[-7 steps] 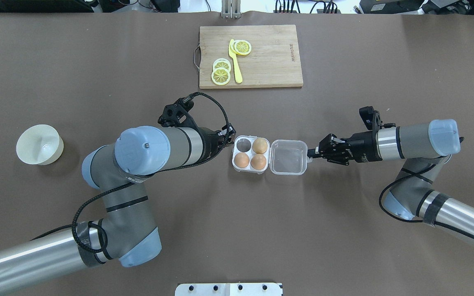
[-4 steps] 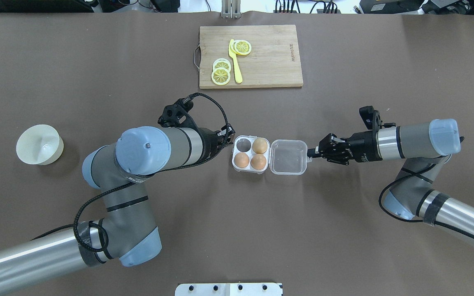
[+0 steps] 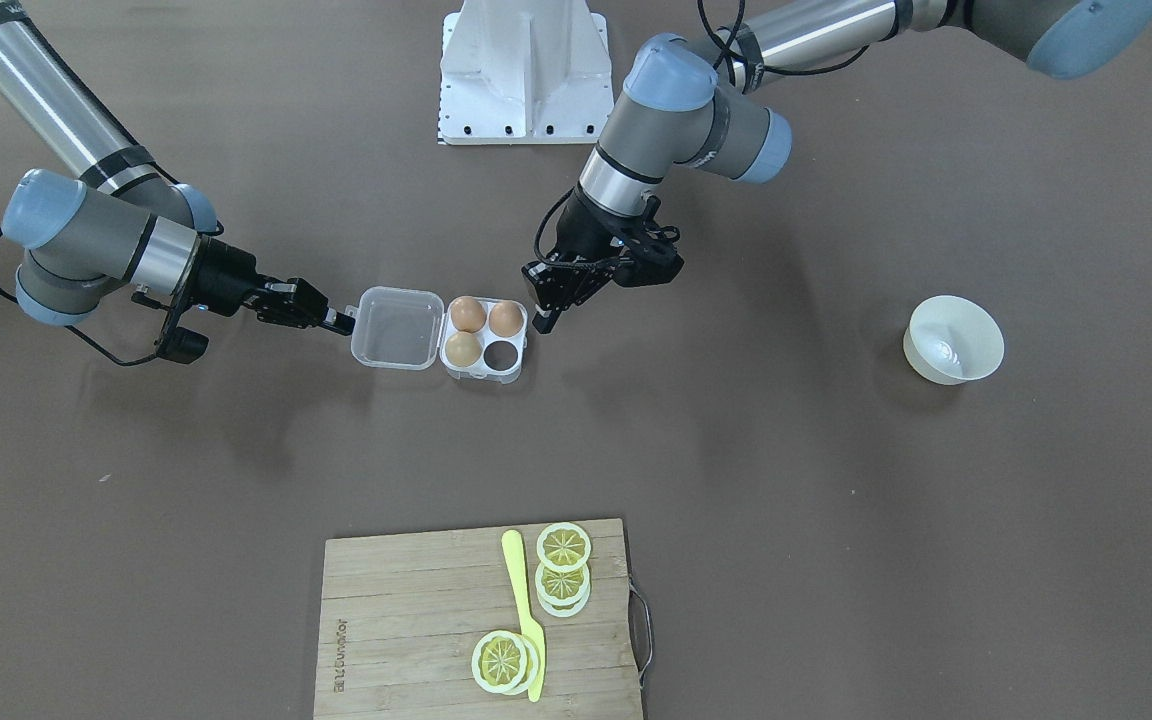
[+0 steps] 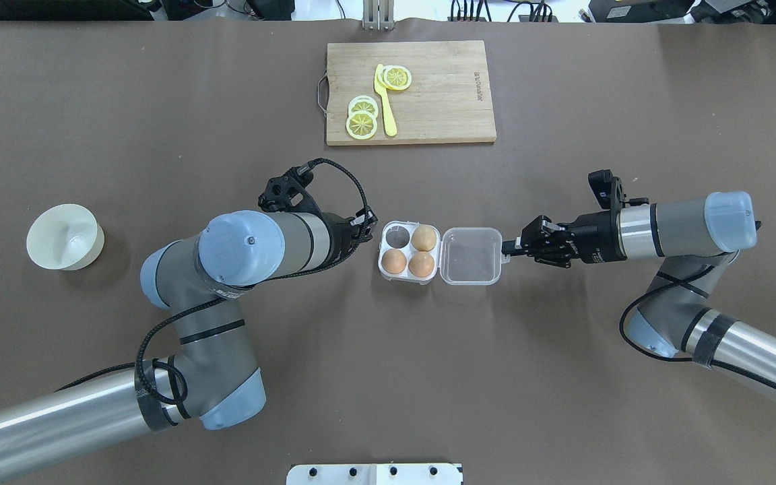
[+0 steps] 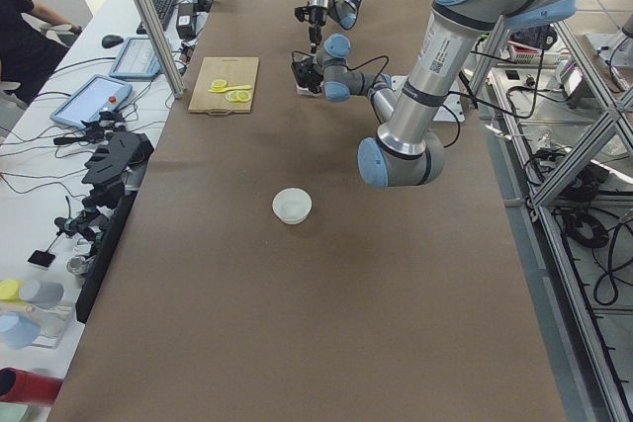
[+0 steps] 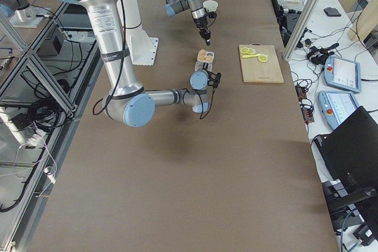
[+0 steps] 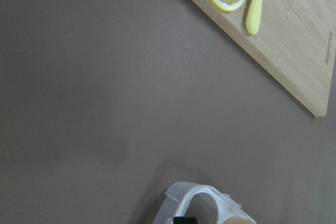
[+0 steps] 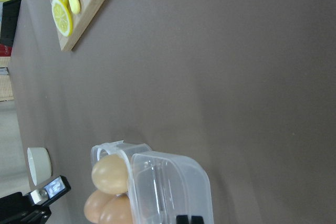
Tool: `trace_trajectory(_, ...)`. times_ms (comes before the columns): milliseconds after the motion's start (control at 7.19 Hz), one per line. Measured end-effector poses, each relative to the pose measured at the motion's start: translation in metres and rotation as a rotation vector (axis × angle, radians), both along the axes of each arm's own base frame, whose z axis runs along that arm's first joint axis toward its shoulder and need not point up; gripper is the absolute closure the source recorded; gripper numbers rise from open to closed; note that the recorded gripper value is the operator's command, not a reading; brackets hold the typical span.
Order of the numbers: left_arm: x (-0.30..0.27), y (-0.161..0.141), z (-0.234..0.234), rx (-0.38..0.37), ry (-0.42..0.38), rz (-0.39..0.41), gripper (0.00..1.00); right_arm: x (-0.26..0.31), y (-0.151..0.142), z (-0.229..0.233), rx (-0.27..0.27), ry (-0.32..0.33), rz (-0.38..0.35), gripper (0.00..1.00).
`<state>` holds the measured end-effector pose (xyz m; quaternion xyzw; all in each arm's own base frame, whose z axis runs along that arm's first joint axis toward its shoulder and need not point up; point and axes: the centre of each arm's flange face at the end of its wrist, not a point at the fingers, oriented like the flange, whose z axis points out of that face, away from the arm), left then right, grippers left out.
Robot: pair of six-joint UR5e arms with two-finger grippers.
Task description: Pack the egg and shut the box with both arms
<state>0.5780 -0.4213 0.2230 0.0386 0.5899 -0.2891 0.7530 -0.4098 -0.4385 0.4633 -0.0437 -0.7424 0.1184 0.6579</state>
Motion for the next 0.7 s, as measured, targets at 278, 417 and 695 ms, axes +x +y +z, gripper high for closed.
trace_trajectory(278, 0.013, -0.009, 0.004, -0.003, -0.017, -0.022, 1.0, 0.004, -0.003, -0.001, 0.0, -0.002, 0.007, 0.97)
trace_trajectory(417, 0.022, -0.013, 0.004, -0.004, -0.024, -0.026, 1.0, 0.007, -0.005, -0.001, -0.001, -0.002, 0.012, 0.97)
trace_trajectory(695, 0.031, -0.017, 0.005, -0.006, -0.03, -0.028, 1.0, 0.01, -0.008, -0.001, -0.001, -0.002, 0.016, 0.97)
